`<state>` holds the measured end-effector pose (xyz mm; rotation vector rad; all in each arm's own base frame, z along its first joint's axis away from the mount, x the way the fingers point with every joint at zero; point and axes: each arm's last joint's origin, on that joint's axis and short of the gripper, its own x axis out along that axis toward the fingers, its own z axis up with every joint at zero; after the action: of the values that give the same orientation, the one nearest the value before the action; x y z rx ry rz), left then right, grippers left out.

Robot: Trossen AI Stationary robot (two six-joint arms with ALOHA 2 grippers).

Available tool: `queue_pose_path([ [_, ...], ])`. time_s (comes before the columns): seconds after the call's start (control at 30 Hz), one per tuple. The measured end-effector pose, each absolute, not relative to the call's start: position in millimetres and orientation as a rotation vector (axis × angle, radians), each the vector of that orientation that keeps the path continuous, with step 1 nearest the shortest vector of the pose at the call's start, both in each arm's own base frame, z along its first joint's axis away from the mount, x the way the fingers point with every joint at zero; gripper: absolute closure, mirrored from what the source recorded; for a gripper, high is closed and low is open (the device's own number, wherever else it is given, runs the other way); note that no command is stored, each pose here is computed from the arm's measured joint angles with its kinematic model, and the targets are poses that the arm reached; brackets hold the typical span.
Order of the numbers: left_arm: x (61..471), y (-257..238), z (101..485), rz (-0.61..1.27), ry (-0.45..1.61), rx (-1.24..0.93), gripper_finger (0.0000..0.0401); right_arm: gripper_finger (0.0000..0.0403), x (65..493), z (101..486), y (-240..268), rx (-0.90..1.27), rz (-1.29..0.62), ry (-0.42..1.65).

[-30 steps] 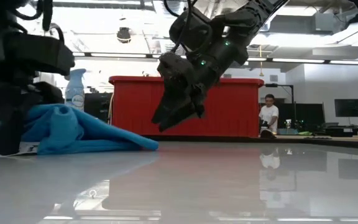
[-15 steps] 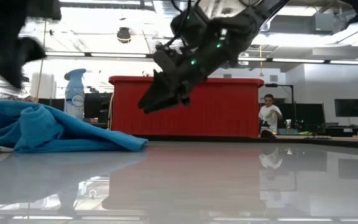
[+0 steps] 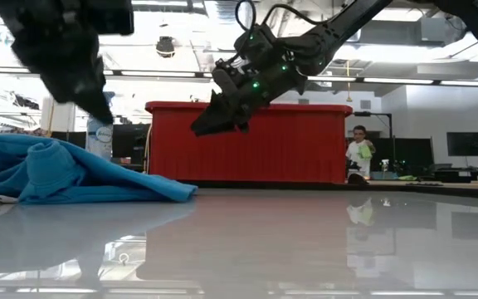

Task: Fold laundry
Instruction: Fold the blue shorts

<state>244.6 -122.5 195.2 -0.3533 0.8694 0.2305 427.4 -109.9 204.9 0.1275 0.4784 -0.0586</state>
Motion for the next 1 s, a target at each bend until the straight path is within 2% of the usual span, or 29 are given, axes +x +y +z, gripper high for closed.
queue_pose_path([
  [0.1,248,-123,185,0.238,0.925,-0.371,0.0401,0.0256,434,196,-105,0.109,-0.037,0.464],
  [0.27,247,-122,188,0.263,0.904,-0.417,0.0401,0.0265,448,168,-100,0.118,-0.013,0.516],
  [0.4,246,-122,188,0.265,0.915,-0.433,0.0401,0.0269,468,165,-101,0.122,0.037,0.488],
  [0.63,245,-122,187,0.268,0.926,-0.449,0.0401,0.0270,488,148,-107,0.110,0.056,0.594],
  [1.0,234,-116,181,0.362,1.045,-0.419,0.0401,0.0270,475,130,-104,0.048,0.069,0.807],
])
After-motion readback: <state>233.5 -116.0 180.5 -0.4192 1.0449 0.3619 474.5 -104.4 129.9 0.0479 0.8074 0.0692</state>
